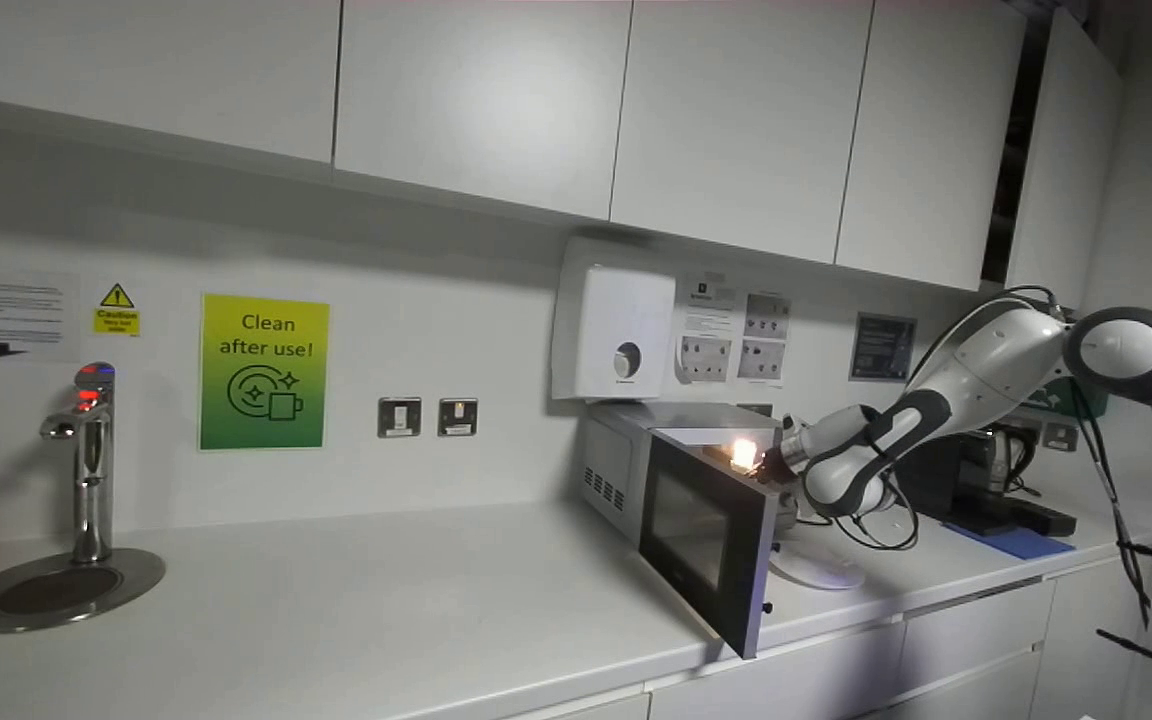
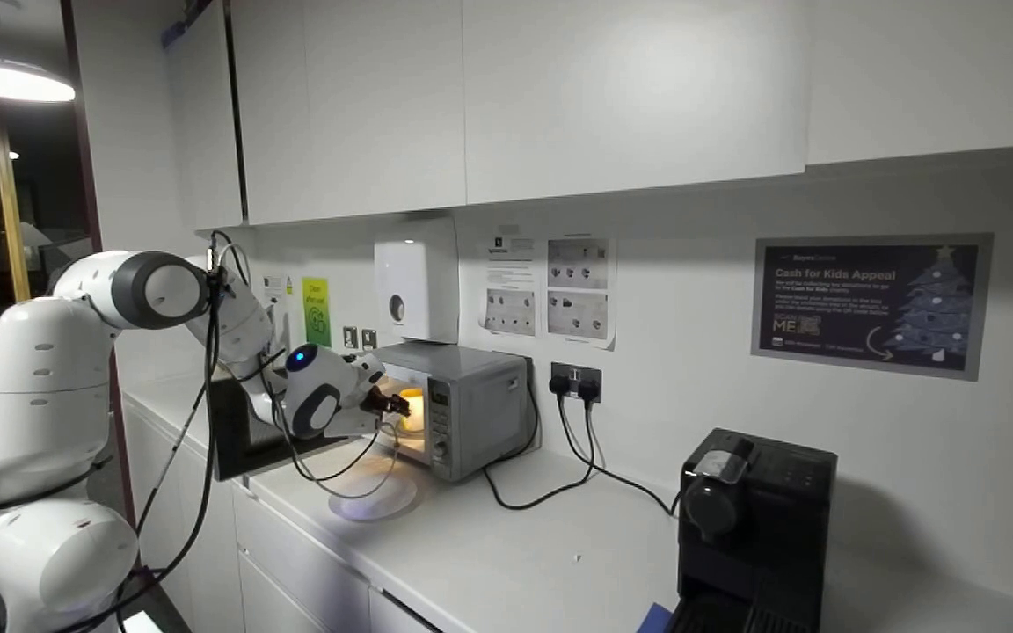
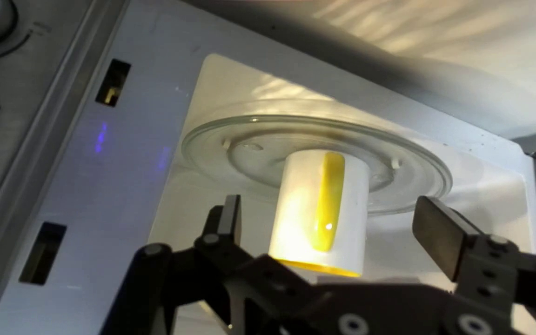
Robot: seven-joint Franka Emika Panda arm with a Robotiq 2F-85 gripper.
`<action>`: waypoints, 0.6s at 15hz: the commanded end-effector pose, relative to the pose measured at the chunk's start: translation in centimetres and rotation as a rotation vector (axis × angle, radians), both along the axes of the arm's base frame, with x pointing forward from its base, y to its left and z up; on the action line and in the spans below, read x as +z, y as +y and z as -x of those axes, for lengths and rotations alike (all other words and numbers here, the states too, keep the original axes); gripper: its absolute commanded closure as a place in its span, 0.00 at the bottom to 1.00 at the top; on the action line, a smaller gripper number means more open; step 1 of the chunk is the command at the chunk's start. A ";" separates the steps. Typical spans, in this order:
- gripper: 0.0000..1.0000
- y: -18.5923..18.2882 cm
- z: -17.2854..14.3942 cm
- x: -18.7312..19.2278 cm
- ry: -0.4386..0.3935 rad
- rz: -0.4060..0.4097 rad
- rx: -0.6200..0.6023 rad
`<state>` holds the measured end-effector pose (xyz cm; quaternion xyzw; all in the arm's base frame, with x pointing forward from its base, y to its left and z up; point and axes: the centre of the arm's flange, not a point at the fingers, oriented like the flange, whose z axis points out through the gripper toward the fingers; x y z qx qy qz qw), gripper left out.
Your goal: Remove the mug from the microwave and put it on the right side of the counter.
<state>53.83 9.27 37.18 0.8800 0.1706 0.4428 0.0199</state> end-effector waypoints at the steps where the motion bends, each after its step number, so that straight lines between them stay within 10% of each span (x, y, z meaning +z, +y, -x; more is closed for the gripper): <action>1: 0.00 -0.7 -2.3 -0.3 -0.053 -0.018 0.017; 9: 0.00 1.6 -3.6 -1.8 -0.039 -0.054 0.037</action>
